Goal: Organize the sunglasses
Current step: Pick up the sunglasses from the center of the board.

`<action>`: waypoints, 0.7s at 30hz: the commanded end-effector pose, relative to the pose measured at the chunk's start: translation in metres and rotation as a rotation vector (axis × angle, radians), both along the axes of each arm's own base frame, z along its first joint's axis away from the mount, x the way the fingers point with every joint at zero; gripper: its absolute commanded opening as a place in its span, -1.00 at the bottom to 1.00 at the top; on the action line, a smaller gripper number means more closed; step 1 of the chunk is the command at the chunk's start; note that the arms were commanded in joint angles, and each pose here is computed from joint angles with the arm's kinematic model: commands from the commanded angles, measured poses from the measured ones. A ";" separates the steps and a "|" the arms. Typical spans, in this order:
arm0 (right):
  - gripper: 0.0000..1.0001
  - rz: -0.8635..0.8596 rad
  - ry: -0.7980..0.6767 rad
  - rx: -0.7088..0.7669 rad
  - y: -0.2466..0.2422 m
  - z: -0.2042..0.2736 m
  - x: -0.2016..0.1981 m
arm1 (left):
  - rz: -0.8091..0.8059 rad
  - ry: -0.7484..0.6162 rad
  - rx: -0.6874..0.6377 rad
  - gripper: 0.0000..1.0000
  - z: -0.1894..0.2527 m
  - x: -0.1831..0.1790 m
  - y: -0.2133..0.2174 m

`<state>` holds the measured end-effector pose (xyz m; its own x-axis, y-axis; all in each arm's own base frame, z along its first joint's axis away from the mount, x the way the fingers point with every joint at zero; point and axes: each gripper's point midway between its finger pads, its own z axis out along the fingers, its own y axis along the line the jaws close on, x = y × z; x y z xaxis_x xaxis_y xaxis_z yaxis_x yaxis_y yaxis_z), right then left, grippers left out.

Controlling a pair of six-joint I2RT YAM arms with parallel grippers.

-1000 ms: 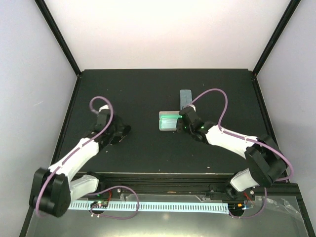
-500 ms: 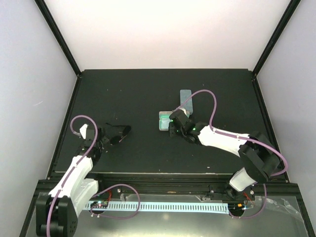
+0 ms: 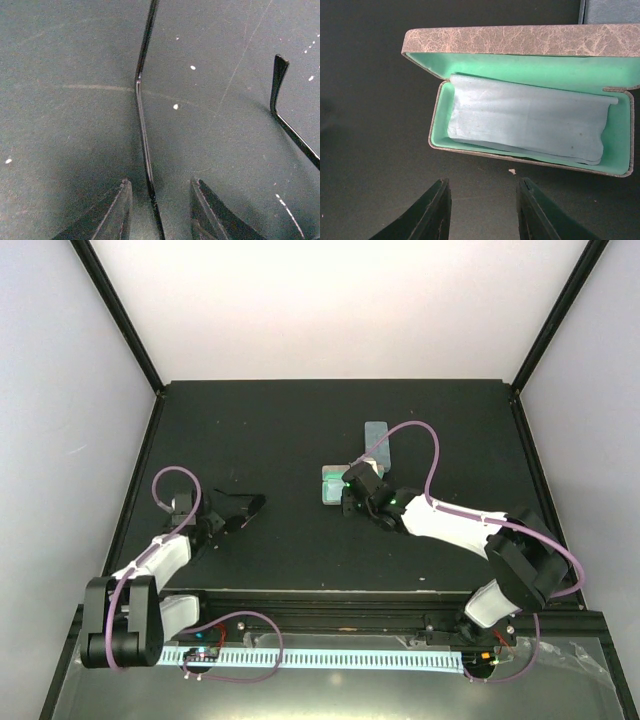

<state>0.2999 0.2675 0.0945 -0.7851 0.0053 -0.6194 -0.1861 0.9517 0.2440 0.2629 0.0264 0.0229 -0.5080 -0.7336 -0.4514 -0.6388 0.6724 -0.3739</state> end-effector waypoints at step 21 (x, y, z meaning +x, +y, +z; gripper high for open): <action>-0.17 0.080 -0.093 0.172 0.015 0.043 -0.009 | -0.316 -0.225 -0.174 -0.97 0.057 0.044 -0.059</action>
<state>0.2976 0.2672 0.1184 -0.7548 0.0388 -0.6548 -0.2047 0.9344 0.2914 0.2836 0.0005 0.0309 -0.5933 -0.6848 -0.4231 -0.5094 0.7264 -0.4613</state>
